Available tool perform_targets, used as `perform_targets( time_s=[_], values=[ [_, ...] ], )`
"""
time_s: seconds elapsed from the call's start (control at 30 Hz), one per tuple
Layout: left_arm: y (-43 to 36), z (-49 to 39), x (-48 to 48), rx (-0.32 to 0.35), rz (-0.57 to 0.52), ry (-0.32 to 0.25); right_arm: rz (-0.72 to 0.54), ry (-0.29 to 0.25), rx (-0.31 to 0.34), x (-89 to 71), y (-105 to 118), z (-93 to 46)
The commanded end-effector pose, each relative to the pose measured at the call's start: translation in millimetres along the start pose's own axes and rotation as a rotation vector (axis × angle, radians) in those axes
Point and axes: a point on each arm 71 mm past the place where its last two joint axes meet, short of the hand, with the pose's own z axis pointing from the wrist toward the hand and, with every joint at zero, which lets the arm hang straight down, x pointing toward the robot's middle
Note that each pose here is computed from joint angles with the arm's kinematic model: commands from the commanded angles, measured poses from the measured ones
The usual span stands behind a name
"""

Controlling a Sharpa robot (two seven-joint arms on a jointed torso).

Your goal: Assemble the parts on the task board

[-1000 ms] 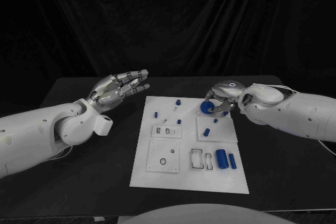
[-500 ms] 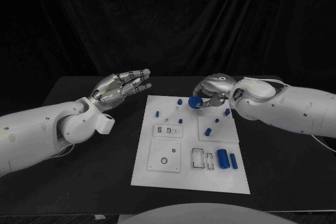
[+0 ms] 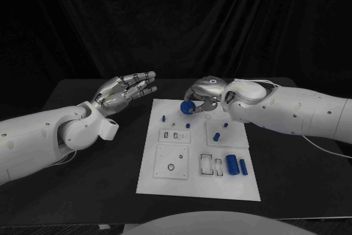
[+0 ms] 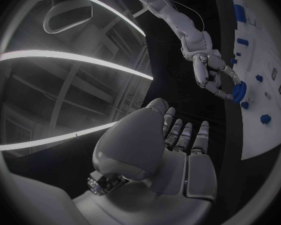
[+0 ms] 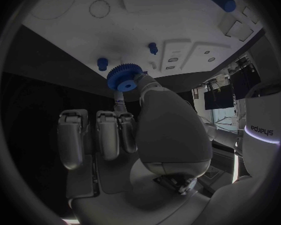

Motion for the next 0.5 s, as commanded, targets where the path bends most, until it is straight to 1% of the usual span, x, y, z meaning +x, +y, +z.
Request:
perform_targets(
  time_s=[0.03,0.2,0.5],
  values=[
    [0.0,0.8,1.8,0.009,-0.013,0.01,-0.007,0.035,-0.012,1.9,1.0,5.9],
    [0.2,0.7,1.7,0.005,-0.012,0.01,-0.006,0.064,-0.014,7.4,3.6,14.4],
    [0.8,1.4,2.4,0.001,-0.014,0.013,0.002,0.12,-0.003,18.6,5.7,21.0]
  ],
)
